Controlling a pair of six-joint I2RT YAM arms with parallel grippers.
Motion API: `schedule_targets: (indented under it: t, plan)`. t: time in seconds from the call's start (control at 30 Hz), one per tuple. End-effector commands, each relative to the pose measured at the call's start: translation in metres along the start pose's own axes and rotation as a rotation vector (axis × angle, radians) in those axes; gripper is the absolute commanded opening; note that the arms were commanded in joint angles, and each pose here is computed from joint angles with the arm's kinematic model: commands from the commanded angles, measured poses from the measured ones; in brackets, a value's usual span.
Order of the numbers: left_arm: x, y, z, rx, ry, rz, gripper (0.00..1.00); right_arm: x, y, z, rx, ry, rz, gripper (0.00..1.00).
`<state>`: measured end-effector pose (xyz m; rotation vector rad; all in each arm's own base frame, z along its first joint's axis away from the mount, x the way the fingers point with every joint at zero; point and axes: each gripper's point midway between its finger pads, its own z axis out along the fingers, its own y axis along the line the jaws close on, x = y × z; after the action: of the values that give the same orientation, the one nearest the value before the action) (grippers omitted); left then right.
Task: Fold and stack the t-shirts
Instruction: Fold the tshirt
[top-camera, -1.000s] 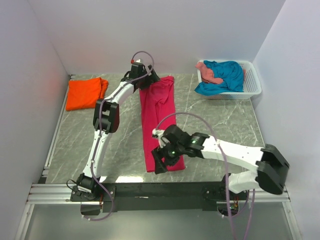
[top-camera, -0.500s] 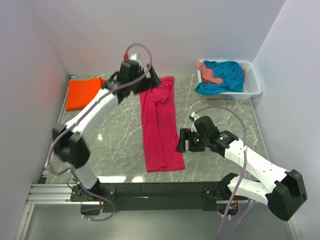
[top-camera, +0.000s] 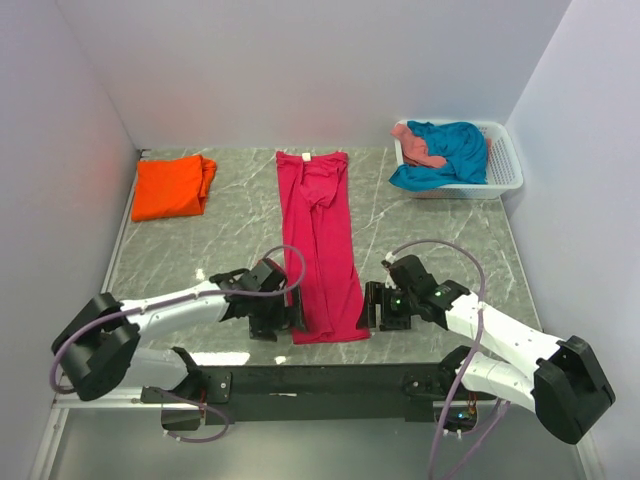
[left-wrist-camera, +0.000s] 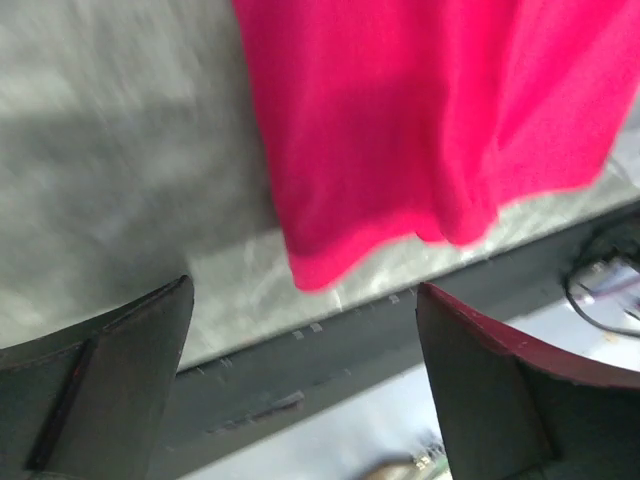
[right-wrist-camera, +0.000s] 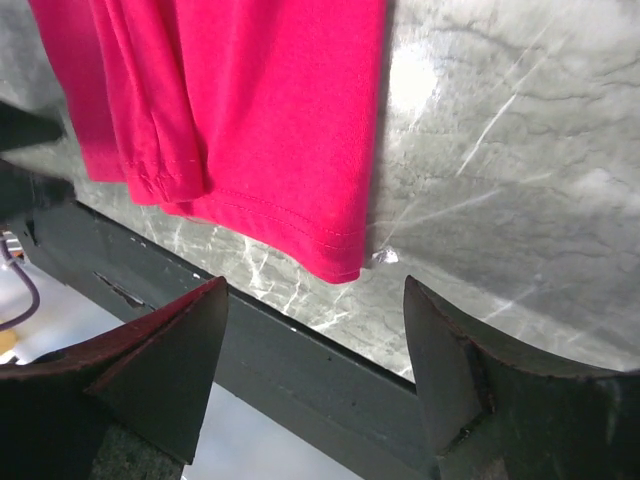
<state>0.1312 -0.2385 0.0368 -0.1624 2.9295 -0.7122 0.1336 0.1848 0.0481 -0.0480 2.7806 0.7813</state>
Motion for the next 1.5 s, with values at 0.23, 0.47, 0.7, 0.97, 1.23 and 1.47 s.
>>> schedule_targets:
  t: [0.23,0.47,0.7,0.97,1.23,1.47]
  plan:
    - [0.003,-0.02,-0.002,0.089,-0.052,-0.047,0.82,0.002,0.005,0.011,-0.067,-0.012,0.046,0.71]
    - [0.006,-0.02,0.011,0.063,-0.011,-0.03,0.58,0.008,-0.002,0.019,-0.054,0.008,0.064,0.68]
    - [0.007,-0.002,0.026,-0.049,0.001,-0.03,0.45,0.018,-0.01,0.03,-0.035,0.051,0.084,0.62]
    - [0.012,0.003,0.025,-0.078,0.016,-0.042,0.0,0.024,-0.01,0.029,-0.049,0.068,0.091,0.01]
    - [0.035,0.005,0.01,-0.016,0.013,-0.101,0.0,0.062,0.003,0.02,-0.18,0.105,0.148,0.0]
    - [0.04,-0.009,-0.004,0.07,-0.021,-0.109,0.0,0.049,0.02,0.001,-0.222,-0.007,0.121,0.0]
